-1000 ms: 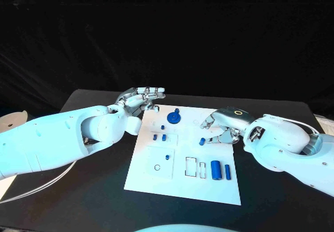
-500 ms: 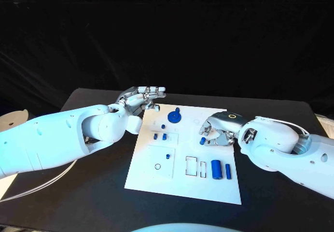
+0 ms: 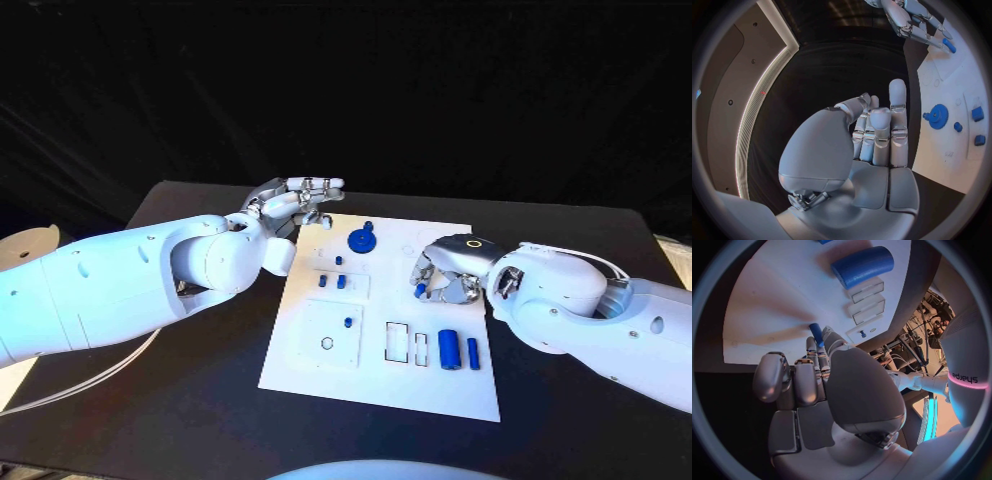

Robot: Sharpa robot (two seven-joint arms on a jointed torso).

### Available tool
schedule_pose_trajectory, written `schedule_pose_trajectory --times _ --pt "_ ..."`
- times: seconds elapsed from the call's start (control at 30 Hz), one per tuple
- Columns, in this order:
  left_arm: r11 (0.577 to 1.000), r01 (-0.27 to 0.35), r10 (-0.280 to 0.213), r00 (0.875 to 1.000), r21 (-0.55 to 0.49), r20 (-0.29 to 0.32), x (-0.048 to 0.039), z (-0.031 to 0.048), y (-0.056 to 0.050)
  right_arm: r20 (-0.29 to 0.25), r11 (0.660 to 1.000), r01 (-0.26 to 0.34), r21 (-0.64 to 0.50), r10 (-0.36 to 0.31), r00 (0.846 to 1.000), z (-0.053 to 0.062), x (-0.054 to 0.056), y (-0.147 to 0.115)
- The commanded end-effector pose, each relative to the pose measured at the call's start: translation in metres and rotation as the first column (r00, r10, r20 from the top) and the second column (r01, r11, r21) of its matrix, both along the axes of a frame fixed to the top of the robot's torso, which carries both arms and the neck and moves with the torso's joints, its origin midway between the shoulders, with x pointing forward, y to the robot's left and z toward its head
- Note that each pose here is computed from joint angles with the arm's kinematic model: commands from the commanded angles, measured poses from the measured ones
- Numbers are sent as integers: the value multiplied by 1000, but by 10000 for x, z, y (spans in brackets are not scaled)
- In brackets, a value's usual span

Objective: Assemble the parts on the task board

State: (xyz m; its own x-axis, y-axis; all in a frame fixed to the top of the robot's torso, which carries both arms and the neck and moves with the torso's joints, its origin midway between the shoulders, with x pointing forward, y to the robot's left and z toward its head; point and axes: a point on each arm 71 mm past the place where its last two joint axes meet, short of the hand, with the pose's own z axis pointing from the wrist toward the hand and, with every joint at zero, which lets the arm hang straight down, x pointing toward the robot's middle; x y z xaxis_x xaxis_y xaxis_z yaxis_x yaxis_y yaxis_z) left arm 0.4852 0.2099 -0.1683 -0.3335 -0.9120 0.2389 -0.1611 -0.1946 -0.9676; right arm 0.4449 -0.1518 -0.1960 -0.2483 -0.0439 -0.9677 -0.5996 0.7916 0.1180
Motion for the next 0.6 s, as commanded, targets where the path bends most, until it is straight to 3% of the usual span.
schedule_pose_trajectory --times 0.03,0.6 --pt "1000 18 -18 1000 -7 9 -4 12 -23 -6 1000 -16 -20 16 1000 -27 -4 15" --pt "1000 18 -18 1000 -6 7 -6 11 -18 42 1000 -9 -21 9 999 -35 14 61"
